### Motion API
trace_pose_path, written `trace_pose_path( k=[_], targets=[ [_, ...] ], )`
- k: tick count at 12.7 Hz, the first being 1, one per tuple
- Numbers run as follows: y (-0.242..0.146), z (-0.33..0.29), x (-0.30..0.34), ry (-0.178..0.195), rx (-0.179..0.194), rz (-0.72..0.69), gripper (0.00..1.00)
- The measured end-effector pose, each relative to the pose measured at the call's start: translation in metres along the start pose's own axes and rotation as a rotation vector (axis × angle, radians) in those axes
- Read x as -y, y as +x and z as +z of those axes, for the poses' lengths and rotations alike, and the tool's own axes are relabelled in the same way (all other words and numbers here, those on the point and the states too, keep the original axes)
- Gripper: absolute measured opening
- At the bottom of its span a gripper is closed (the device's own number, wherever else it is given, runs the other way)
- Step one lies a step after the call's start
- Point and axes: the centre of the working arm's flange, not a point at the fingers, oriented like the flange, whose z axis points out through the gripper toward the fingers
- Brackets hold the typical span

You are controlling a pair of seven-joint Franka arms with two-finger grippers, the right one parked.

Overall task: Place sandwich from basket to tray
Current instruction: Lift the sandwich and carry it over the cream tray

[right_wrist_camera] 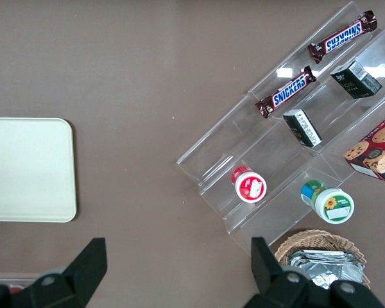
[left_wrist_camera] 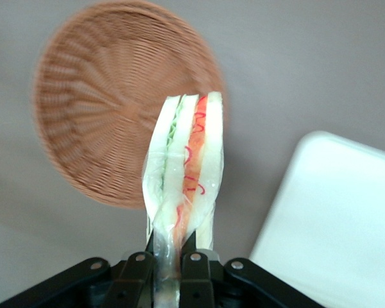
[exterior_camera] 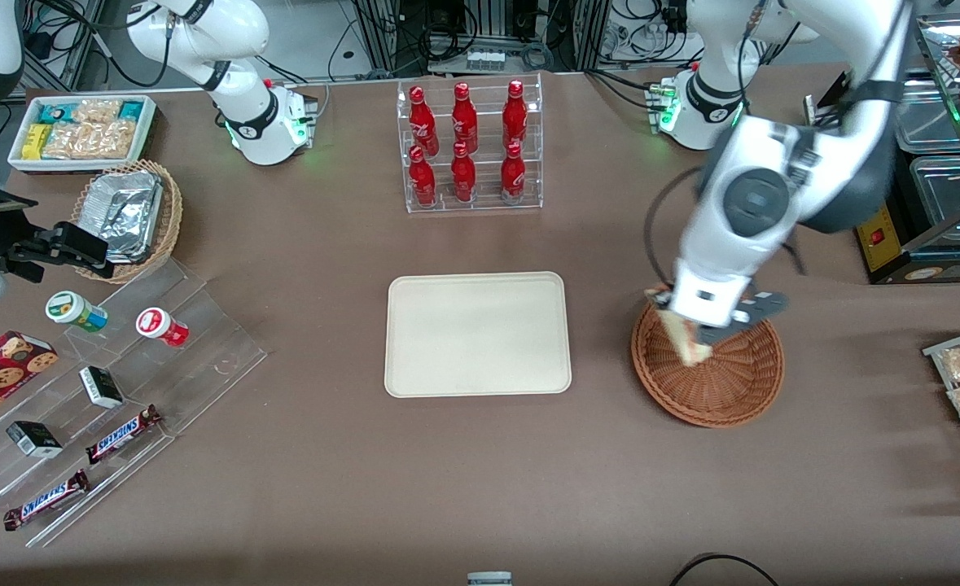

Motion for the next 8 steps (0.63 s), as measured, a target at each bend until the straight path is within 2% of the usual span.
trace_pose_path(
  k=[3, 6, 8],
  targets=[
    [-0.043, 0.023, -0.081, -0.039, 0.011, 0.121, 0.14],
    [-0.078, 0.064, -0.151, -0.040, 0.029, 0.217, 0.14],
    [-0.093, 0.084, -0.189, -0.061, 0.025, 0.260, 0.14]
  ],
)
